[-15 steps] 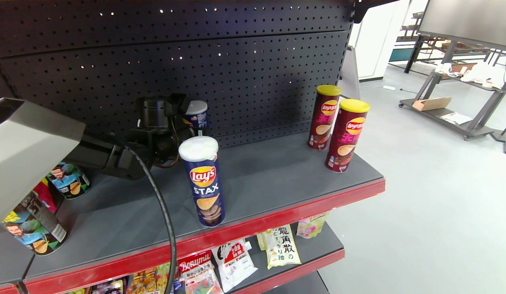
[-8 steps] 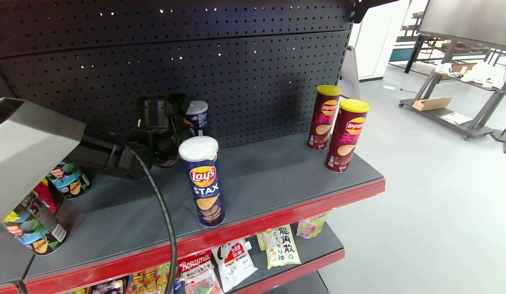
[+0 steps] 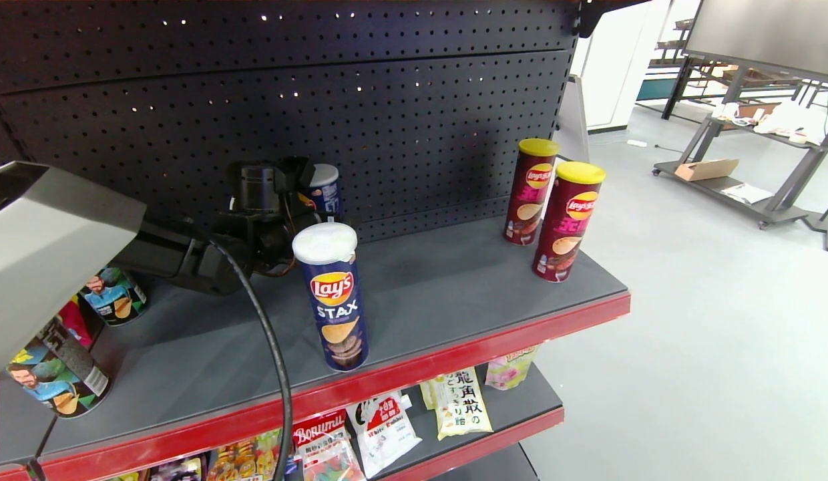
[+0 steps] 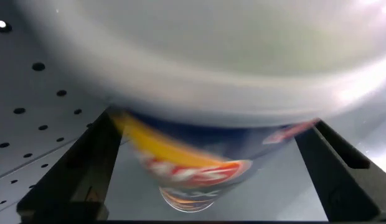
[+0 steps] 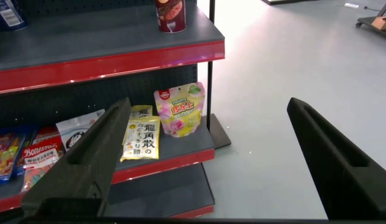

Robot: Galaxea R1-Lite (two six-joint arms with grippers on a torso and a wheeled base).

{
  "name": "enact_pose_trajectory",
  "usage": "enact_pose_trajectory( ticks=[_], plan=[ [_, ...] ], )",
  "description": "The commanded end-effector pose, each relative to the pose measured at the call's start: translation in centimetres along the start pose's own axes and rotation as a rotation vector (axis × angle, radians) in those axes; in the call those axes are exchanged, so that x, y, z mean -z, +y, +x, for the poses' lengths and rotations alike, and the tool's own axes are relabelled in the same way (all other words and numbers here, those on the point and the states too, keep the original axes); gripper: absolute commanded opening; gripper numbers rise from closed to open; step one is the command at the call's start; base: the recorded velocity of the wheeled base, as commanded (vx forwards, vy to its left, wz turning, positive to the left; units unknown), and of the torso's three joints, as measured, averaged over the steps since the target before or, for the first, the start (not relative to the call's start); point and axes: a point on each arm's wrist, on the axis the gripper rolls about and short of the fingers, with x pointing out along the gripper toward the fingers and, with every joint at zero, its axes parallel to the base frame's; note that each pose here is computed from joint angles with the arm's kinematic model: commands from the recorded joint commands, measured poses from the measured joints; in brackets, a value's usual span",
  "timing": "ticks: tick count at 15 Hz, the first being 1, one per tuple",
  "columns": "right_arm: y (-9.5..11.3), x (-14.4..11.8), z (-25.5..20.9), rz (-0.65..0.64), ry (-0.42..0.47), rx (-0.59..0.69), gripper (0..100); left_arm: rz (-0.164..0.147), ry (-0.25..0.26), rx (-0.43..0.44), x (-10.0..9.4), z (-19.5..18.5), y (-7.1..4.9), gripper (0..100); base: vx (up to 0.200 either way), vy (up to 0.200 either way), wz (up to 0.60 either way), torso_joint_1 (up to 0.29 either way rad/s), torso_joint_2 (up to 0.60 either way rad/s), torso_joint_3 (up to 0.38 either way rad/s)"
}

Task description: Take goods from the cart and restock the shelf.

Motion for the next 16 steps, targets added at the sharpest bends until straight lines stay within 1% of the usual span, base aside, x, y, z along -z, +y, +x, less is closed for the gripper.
enact_pose_trajectory(
  ticks=[1,3,4,5,6,7,9,11,12,13,14,15,16],
  plan=[
    [0.0,0.0,0.0,-0.001,0.0,-0.001,100,-0.001,-0.006,0.0,-0.2,-0.1,0.0,100,0.0,0.0,0.0,0.0,0.0,0.0],
    [0.0,0.0,0.0,-0.001,0.0,-0.001,100,-0.002,0.028,-0.003,-0.2,-0.8,0.0,100,0.0,0.0,0.0,0.0,0.0,0.0],
    [0.0,0.0,0.0,-0.001,0.0,-0.001,100,-0.001,0.064,-0.005,-0.1,-1.6,0.1,100,0.0,0.0,0.0,0.0,0.0,0.0],
    [0.0,0.0,0.0,-0.001,0.0,-0.001,100,0.001,0.091,0.0,-0.2,-2.6,0.1,100,0.0,0.0,0.0,0.0,0.0,0.0],
    [0.0,0.0,0.0,-0.001,0.0,-0.001,100,0.0,0.114,0.011,-0.2,-3.4,0.3,100,0.0,0.0,0.0,0.0,0.0,0.0],
    [0.0,0.0,0.0,-0.001,0.0,-0.001,100,-0.006,0.13,0.013,-0.1,-4.0,0.7,100,0.0,0.0,0.0,0.0,0.0,0.0],
    [0.0,0.0,0.0,-0.001,0.0,-0.001,100,-0.01,0.168,0.007,0.2,-5.1,1.0,100,0.0,0.0,0.0,0.0,0.0,0.0],
    [0.0,0.0,0.0,-0.001,0.0,-0.001,100,-0.01,0.229,0.008,0.8,-6.7,1.0,100,0.0,0.0,0.0,0.0,0.0,0.0],
    [0.0,0.0,0.0,-0.001,0.0,-0.001,100,-0.01,0.229,0.008,0.8,-6.7,1.0,100,0.0,0.0,0.0,0.0,0.0,0.0],
    [0.0,0.0,0.0,-0.001,0.0,-0.001,100,0.006,0.299,-0.003,1.6,-7.9,1.3,100,0.0,0.0,0.0,0.0,0.0,0.0],
    [0.0,0.0,0.0,-0.001,0.0,-0.001,100,0.017,0.31,-0.023,1.8,-8.4,2.2,100,0.0,0.0,0.0,0.0,0.0,0.0],
    [0.0,0.0,0.0,-0.001,0.0,0.001,100,0.037,0.316,-0.032,1.9,-8.5,2.7,100,0.0,0.0,0.0,0.0,0.0,0.0],
    [0.0,0.0,0.0,-0.001,0.0,-0.001,100,0.058,0.321,-0.051,2.0,-8.6,3.6,100,0.0,0.0,0.0,0.0,0.0,0.0]
  ],
)
